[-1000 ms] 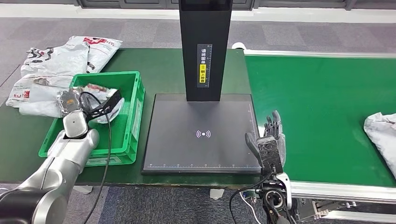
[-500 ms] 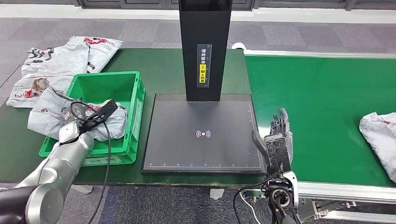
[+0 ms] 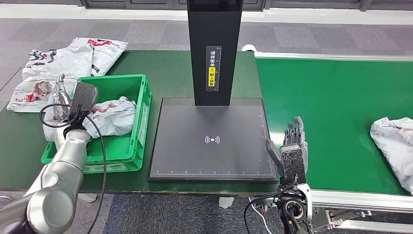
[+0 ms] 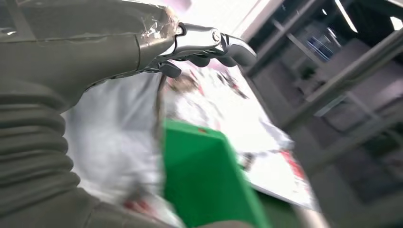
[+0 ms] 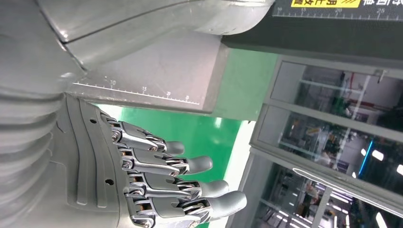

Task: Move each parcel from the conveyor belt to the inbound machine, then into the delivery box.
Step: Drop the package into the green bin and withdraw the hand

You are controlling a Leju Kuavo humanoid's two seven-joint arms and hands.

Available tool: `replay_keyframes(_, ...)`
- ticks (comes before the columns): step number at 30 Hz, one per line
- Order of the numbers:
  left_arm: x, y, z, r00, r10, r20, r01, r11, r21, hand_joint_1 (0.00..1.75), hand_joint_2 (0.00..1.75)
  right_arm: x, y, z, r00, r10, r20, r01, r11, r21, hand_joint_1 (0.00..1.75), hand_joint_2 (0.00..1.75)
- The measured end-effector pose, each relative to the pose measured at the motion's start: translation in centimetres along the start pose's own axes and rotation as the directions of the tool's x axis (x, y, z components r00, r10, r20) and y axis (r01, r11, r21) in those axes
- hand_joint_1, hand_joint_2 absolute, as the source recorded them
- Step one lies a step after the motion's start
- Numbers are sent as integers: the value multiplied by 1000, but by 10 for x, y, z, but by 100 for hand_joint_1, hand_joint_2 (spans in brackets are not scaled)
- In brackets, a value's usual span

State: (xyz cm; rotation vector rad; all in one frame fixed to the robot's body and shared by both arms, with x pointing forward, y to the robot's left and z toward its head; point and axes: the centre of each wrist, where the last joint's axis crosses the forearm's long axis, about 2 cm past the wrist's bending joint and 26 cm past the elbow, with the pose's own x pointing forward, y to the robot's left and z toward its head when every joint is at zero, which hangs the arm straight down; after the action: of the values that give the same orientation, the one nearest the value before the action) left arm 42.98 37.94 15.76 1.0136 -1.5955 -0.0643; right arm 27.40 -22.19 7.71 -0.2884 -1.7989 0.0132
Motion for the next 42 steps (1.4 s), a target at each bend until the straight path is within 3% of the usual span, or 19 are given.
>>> replay_keyframes(10, 19, -11, 3, 990, 141, 26, -140, 990, -11, 0, 0, -3, 3, -4, 1000, 1, -12, -1, 1000, -1, 0, 175)
replay_keyframes(14, 31, -25, 16, 974, 223, 29, -221, 974, -55, 0, 175, -1, 5, -13, 1000, 15, -5, -15, 1000, -8, 0, 175)
replay_keyframes(25, 88, -88, 79, 862, 494, 111, -429, 829, -359, 0, 175, 3, 7, -26, 999, 42, 5, -42, 999, -10, 0, 175)
replay_keyframes(34, 120, -127, 136, 755, 654, 48, -536, 659, -528, 0, 175, 0, 15, -28, 997, 77, 6, -77, 997, 26, 0, 175)
replay_keyframes(42, 139, -142, 158, 733, 680, 9, -548, 598, -585, 0, 175, -2, 24, -37, 996, 93, -9, -92, 994, 53, 0, 175)
